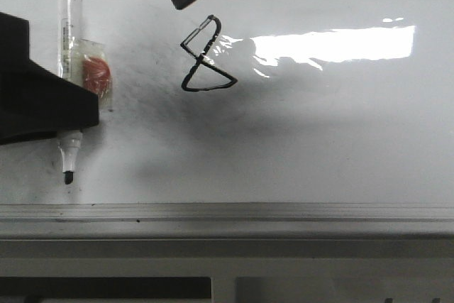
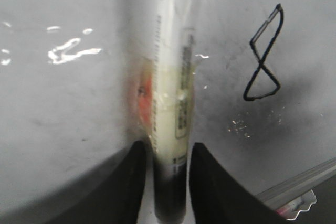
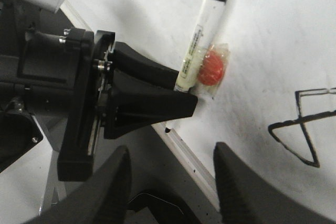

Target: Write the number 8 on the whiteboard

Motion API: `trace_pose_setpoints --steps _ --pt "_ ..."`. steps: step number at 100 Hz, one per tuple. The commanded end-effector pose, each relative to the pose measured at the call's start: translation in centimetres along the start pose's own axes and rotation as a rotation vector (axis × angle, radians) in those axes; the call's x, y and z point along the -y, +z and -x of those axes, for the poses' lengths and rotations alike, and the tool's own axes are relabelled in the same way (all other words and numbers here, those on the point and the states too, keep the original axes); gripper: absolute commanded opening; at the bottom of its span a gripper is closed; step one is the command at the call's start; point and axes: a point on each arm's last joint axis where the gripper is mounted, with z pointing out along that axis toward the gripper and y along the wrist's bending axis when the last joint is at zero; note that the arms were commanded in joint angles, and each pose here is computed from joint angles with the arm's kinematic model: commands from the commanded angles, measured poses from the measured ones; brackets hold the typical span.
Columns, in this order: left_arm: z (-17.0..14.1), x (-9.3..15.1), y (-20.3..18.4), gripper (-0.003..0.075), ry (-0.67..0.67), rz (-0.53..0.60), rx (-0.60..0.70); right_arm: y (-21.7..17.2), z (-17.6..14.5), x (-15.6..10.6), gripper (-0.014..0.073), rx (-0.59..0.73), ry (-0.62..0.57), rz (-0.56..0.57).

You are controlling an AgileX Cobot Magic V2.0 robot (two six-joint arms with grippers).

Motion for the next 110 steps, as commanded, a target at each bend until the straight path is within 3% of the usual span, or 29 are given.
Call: trace_pose_setpoints --steps 1,28,36,53,64,81,110 --pt "1.5 0.6 0.0 0.0358 -0.017 -0.016 0.085 -1.4 1.6 -0.3 0.0312 0.112 0.001 0.016" --pt "1.7 0.7 -0.3 0.0368 -0.024 -0.025 0.102 -1.6 1.6 -0.3 0.0302 0.114 0.001 0.017" --pt "2.1 0.8 -0.9 0.0368 -0.029 -0.041 0.126 -1.9 1.6 -0.3 0.0218 0.124 0.000 0.019" --pt "2.8 1.0 -2.7 0.0350 -0.002 -0.085 0.188 -4.0 1.9 -0.4 -0.0072 0.183 -0.027 0.015" --pt "3.4 1.3 -4.3 0.0247 0.063 -0.122 0.238 -5.5 1.7 -0.2 -0.0068 0.223 -0.065 -0.004" --pt "3.7 1.6 -6.6 -0.0017 0.099 -0.184 0.262 -7.2 0.5 0.0 -0.0064 0.288 -0.085 -0.008" --pt "3.1 1.9 -8.4 -0.0020 0.240 -0.244 0.211 -9.7 -3.2 0.8 -0.0064 0.514 -0.163 -0.011"
